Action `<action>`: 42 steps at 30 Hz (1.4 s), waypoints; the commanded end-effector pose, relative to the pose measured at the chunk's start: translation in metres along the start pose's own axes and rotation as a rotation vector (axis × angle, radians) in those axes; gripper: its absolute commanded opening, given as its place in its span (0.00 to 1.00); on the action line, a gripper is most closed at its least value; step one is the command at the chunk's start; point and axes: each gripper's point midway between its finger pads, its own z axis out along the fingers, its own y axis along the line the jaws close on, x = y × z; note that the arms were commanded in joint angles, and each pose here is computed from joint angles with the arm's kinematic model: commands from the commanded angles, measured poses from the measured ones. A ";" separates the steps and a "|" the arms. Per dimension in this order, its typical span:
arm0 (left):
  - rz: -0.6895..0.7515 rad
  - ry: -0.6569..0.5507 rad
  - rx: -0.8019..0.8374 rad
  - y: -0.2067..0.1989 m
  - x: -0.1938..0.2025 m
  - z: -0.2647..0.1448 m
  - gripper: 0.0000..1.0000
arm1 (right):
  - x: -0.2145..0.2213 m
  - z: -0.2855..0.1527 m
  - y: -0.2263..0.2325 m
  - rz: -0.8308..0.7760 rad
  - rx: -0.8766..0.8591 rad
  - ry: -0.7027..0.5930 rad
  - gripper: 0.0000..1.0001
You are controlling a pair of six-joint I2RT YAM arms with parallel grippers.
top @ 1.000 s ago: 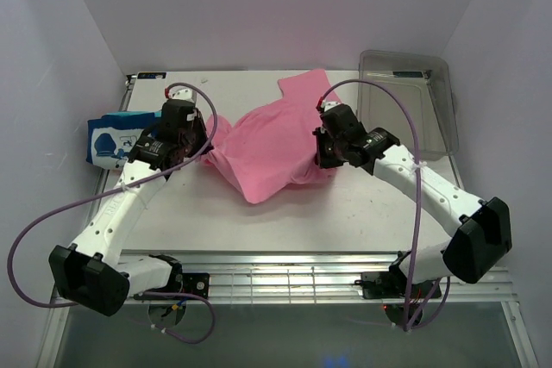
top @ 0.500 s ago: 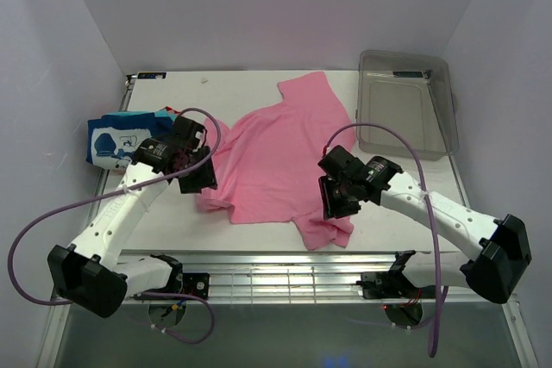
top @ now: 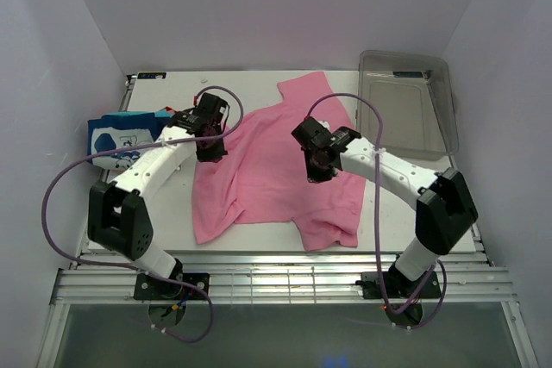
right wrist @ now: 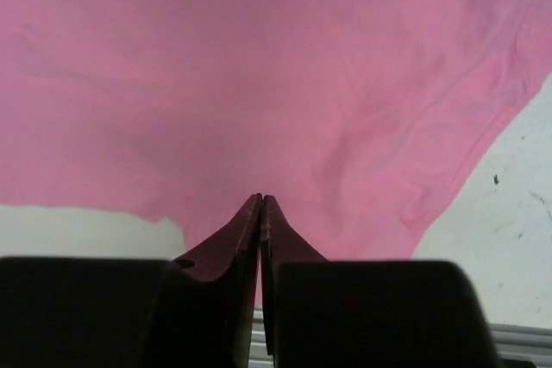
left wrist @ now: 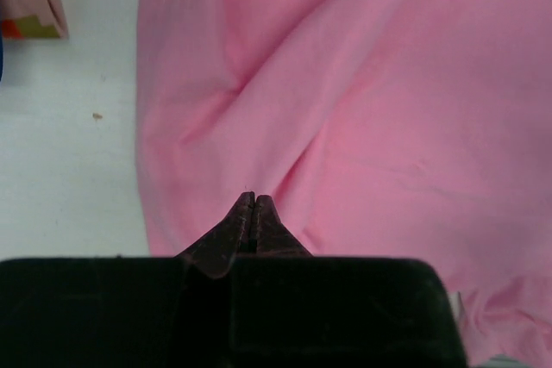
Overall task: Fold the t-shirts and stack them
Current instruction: Flatten out the tshirt
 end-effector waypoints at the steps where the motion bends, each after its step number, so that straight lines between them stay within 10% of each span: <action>1: 0.013 -0.116 -0.030 -0.002 -0.037 0.023 0.00 | -0.052 0.020 0.004 0.026 -0.010 -0.110 0.08; 16: -0.012 -0.221 -0.138 0.007 -0.113 0.088 0.00 | -0.172 0.090 -0.024 0.123 -0.040 -0.131 0.08; 42: -0.165 0.052 -0.222 0.086 -0.081 0.191 0.00 | -0.155 0.173 -0.079 0.172 0.049 0.065 0.08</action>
